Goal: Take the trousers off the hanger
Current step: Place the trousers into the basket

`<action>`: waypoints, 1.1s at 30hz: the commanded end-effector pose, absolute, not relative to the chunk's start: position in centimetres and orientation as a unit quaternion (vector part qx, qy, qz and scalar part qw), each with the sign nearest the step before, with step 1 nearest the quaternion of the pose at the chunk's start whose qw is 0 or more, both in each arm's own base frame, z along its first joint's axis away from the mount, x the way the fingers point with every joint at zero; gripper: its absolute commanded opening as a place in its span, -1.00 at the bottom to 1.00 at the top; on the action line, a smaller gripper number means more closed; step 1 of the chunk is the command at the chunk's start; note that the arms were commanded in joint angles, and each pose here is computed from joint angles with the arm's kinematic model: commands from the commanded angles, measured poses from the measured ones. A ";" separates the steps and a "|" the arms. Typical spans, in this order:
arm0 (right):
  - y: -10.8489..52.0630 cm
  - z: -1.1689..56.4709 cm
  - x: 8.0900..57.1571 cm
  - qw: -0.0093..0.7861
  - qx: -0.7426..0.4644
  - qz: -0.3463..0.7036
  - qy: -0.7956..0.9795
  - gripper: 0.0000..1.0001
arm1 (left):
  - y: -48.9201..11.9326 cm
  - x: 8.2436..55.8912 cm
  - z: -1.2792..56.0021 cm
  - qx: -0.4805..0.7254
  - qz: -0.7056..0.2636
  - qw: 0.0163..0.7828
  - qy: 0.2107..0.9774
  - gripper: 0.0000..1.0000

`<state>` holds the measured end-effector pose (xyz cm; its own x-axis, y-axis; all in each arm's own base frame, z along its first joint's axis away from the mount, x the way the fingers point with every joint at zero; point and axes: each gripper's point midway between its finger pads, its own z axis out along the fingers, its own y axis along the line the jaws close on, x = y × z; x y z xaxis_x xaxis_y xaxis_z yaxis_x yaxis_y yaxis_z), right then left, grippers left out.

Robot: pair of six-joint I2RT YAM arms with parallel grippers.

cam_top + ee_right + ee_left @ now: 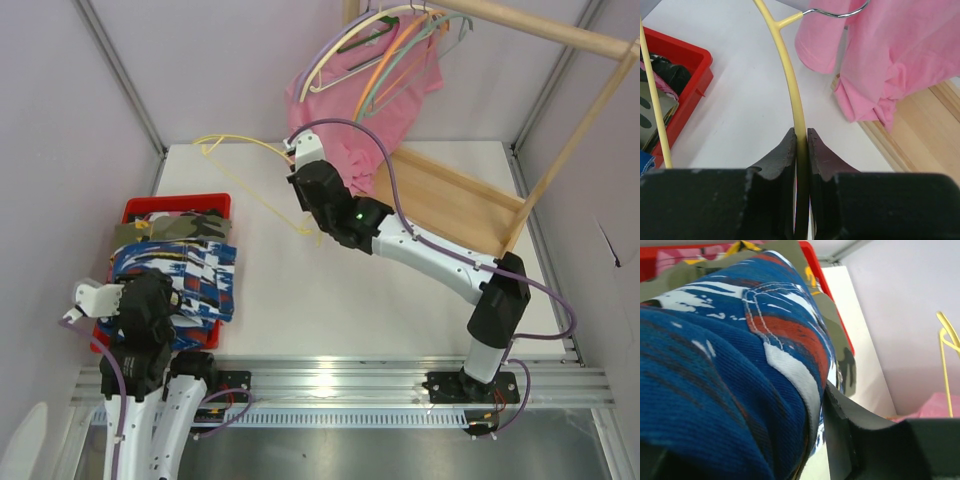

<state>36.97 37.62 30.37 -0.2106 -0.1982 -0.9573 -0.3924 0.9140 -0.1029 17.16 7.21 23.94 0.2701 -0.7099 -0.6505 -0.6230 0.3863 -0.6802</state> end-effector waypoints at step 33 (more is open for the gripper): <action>35.1 42.5 35.8 0.669 -0.171 0.139 0.710 -1.00 | -6.6 20.7 34.6 -0.265 -0.313 0.525 0.746 0.14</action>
<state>37.14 36.31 34.86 -0.1874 -0.1539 -0.9702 -0.4135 0.9082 -0.0643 18.13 -3.80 31.96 -0.2467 -0.7967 -0.5517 -0.2962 0.6041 -0.7398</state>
